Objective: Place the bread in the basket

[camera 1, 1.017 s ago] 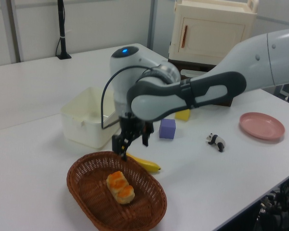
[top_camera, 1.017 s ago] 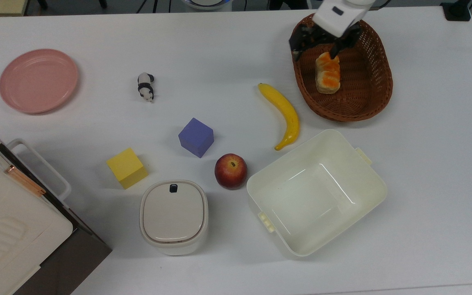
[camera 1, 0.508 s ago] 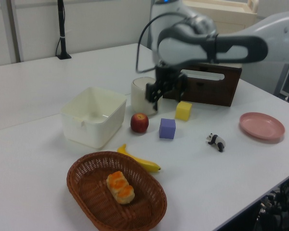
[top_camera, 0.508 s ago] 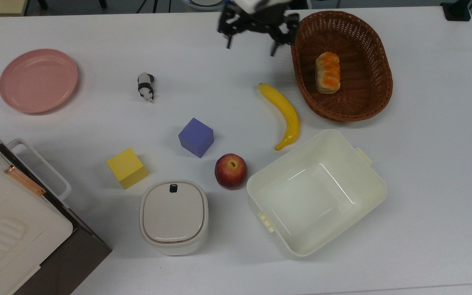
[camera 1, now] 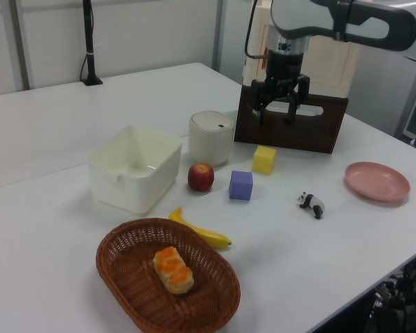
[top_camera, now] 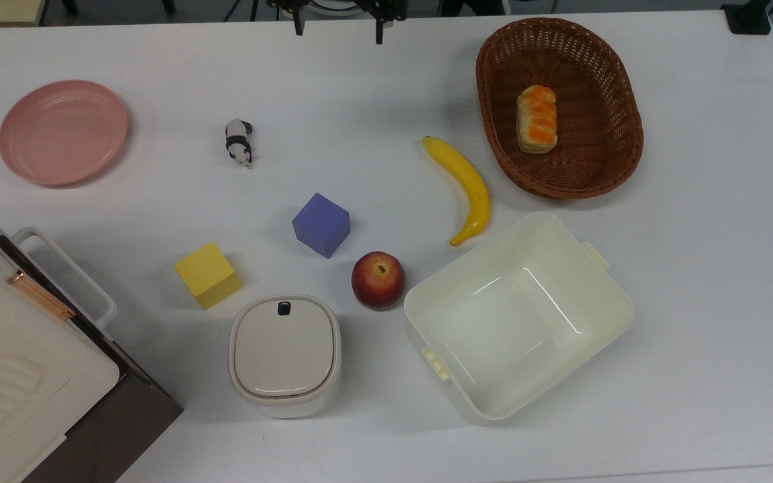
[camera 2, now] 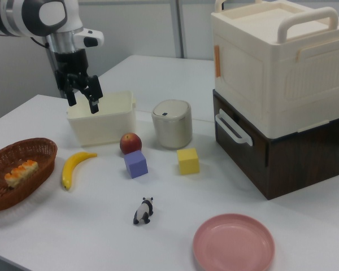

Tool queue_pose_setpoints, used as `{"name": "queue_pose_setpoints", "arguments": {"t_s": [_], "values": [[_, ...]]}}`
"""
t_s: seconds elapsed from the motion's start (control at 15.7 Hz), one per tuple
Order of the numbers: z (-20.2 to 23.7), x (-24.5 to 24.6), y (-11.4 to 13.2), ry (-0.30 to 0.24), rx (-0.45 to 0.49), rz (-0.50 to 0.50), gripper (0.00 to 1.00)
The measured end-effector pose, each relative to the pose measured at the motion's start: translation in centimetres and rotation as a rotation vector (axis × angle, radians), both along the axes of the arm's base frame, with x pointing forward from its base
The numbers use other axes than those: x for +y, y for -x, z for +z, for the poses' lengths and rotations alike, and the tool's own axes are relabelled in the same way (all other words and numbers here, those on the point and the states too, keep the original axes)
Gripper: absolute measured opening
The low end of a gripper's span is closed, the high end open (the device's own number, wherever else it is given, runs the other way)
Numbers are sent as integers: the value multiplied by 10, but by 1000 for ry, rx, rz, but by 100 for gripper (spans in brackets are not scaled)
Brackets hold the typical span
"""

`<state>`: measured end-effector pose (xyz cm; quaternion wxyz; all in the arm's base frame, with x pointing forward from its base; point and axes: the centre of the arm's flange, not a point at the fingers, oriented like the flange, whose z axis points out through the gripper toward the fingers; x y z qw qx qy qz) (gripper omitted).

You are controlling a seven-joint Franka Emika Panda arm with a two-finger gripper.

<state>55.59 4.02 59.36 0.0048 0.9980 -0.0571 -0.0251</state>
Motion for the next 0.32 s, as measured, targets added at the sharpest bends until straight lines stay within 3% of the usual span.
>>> {"name": "queue_pose_setpoints", "arguments": {"t_s": [0.32], "values": [[1,2,0,-1,-2,6,100]]}}
